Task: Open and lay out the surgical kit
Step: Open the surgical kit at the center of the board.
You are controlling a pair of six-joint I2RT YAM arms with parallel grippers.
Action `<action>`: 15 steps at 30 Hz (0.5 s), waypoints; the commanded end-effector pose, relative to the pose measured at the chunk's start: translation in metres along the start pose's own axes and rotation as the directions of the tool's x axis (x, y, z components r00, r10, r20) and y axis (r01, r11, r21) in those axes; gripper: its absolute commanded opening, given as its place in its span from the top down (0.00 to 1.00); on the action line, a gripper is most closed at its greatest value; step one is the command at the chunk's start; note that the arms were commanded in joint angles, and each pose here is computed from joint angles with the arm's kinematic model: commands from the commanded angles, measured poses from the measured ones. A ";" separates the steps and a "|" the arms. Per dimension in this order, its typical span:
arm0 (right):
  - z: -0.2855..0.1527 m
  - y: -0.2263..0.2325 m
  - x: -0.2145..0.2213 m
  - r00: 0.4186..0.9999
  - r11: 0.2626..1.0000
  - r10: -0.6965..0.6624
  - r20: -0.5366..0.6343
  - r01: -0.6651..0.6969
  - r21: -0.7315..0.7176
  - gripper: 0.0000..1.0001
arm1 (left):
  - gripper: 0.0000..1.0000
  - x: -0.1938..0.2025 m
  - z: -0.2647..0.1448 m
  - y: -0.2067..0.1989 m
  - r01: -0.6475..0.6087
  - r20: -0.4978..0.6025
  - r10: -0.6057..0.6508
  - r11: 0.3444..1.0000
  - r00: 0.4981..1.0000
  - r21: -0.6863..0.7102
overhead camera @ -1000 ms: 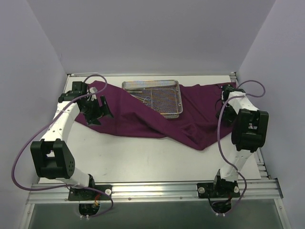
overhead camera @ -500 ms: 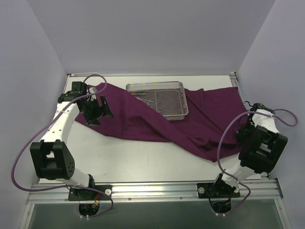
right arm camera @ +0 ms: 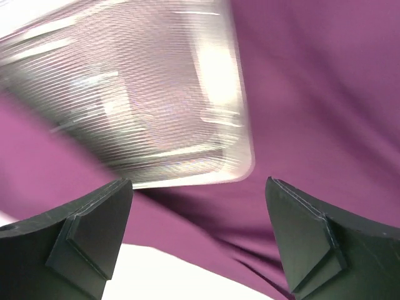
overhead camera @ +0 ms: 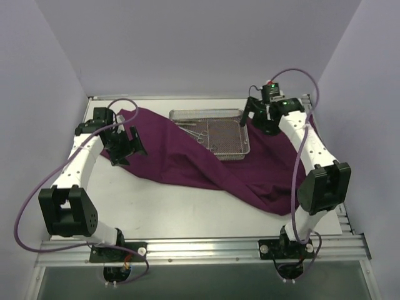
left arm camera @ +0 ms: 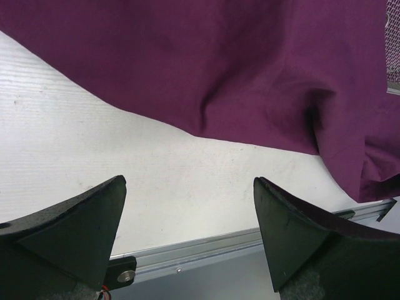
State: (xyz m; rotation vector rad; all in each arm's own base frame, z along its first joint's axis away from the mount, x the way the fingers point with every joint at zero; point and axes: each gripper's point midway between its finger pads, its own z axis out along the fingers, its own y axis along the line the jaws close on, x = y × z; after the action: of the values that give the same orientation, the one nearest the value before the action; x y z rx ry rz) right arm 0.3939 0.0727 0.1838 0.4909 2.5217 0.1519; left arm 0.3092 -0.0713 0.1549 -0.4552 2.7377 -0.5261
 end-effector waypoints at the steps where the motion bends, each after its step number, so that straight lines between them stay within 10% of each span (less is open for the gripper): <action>1: 0.017 0.090 0.000 0.987 0.939 -0.161 0.003 0.154 -0.309 0.10 | 0.08 -0.003 -0.024 -0.005 0.013 0.063 -0.013 1.000 0.998 0.007; 5: 0.026 0.177 -0.009 0.974 0.819 -0.211 0.083 0.223 -0.529 0.10 | 0.08 -0.007 -0.033 0.001 0.045 0.090 -0.045 0.999 0.995 0.003; 15: 0.089 0.239 0.090 0.894 0.700 -0.414 -0.173 0.191 -0.688 0.09 | 0.08 -0.003 -0.042 0.006 0.057 0.098 -0.054 0.998 0.994 -0.020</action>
State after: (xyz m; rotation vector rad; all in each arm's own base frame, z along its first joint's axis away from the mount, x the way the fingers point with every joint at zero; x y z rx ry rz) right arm 0.4676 0.3002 0.0886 -0.1217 2.5973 0.8818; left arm 0.2961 -0.0582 0.1730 -0.5454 2.6964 -0.4997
